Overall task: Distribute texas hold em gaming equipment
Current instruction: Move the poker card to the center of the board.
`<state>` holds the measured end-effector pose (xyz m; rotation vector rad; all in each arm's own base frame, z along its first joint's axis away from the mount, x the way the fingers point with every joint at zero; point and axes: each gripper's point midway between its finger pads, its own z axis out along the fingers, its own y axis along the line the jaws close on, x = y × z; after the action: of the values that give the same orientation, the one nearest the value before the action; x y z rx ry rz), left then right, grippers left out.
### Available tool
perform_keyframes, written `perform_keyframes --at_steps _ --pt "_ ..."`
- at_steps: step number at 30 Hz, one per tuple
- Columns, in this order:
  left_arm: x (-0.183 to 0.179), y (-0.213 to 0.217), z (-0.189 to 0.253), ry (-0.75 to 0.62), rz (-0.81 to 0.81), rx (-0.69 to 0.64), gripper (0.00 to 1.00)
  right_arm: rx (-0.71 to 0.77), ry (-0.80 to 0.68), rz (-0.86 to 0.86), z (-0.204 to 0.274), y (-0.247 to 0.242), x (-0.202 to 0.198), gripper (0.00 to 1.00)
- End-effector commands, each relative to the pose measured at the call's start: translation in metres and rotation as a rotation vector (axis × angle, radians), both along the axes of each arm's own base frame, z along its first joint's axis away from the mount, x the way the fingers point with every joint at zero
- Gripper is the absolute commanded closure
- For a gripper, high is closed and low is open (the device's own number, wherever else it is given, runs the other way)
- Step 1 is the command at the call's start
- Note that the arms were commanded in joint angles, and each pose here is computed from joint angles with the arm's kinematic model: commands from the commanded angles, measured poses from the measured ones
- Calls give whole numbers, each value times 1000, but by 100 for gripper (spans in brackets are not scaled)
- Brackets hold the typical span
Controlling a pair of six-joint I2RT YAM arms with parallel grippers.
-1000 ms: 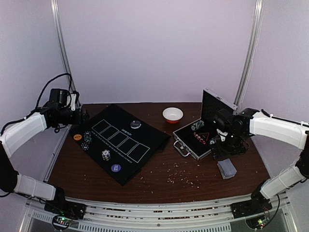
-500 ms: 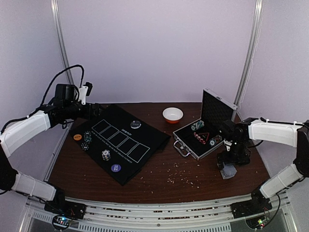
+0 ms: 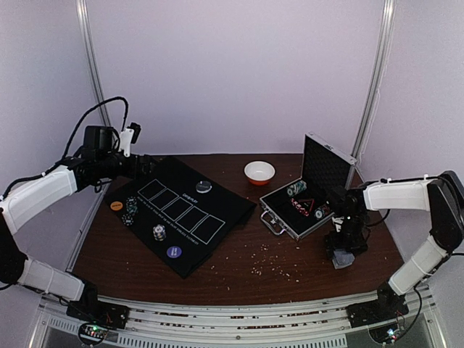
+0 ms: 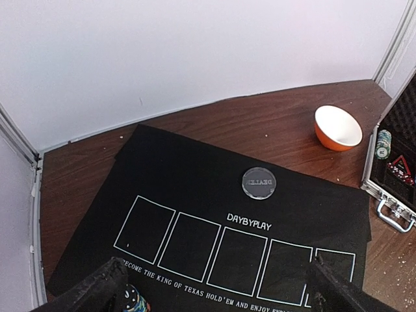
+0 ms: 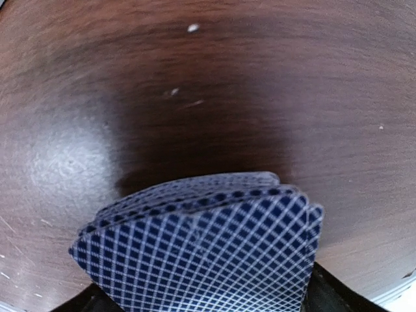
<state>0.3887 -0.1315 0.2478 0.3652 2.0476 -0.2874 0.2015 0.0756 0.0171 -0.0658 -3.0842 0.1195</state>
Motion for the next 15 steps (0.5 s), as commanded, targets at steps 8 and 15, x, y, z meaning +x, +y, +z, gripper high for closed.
perform_keyframes --at_steps 8,15 --pt "11 -5 17 -63 -18 -1 2 8 40 96 -6 34 -26 36" --pt "11 -5 16 -63 -15 3 2 5 0 333 0 111 -23 39"
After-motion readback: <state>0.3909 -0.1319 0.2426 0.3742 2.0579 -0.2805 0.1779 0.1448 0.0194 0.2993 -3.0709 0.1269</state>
